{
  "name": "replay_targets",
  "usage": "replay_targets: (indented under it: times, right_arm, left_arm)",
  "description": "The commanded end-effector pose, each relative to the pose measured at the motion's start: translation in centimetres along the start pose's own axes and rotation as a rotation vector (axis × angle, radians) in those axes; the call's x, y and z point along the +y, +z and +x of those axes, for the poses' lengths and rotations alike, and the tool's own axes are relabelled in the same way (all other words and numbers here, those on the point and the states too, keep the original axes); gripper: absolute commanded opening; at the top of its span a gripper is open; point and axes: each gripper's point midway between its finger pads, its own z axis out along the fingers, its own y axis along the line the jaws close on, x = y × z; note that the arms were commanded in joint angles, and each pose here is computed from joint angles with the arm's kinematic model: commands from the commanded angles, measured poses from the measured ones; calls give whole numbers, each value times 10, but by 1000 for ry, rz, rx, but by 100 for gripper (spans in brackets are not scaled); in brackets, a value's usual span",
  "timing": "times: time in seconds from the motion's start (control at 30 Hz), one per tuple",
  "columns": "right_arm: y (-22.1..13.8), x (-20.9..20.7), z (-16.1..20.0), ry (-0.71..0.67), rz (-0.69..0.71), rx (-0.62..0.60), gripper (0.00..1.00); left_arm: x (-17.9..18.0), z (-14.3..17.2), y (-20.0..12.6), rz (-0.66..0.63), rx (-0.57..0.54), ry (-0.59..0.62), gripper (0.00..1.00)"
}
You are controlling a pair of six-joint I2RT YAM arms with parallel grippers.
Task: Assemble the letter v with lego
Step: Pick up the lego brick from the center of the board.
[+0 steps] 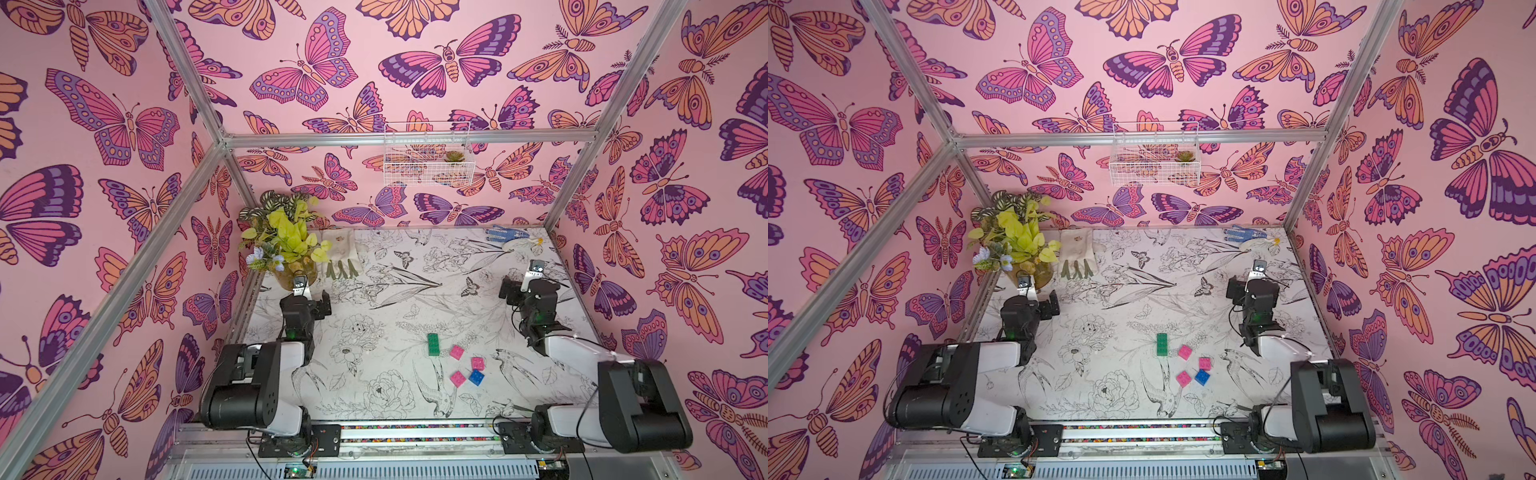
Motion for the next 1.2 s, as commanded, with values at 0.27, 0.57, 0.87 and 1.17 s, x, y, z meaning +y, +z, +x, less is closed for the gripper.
replay_targets:
  times: [0.27, 0.57, 0.87, 1.17]
  right_arm:
    - [-34, 38, -18, 228, -207, 188, 99]
    - [-59, 35, -43, 276, -180, 213, 99]
    - [-62, 56, -32, 251, -279, 326, 99]
    - [-57, 54, -17, 234, -261, 364, 99]
  left_arm:
    - [7, -84, -66, -103, -45, -285, 100]
    - [-116, -118, -118, 227, -34, -246, 100]
    - [-230, -80, -137, 516, 188, -204, 99]
    - [-294, -34, -143, 428, 371, 51, 98]
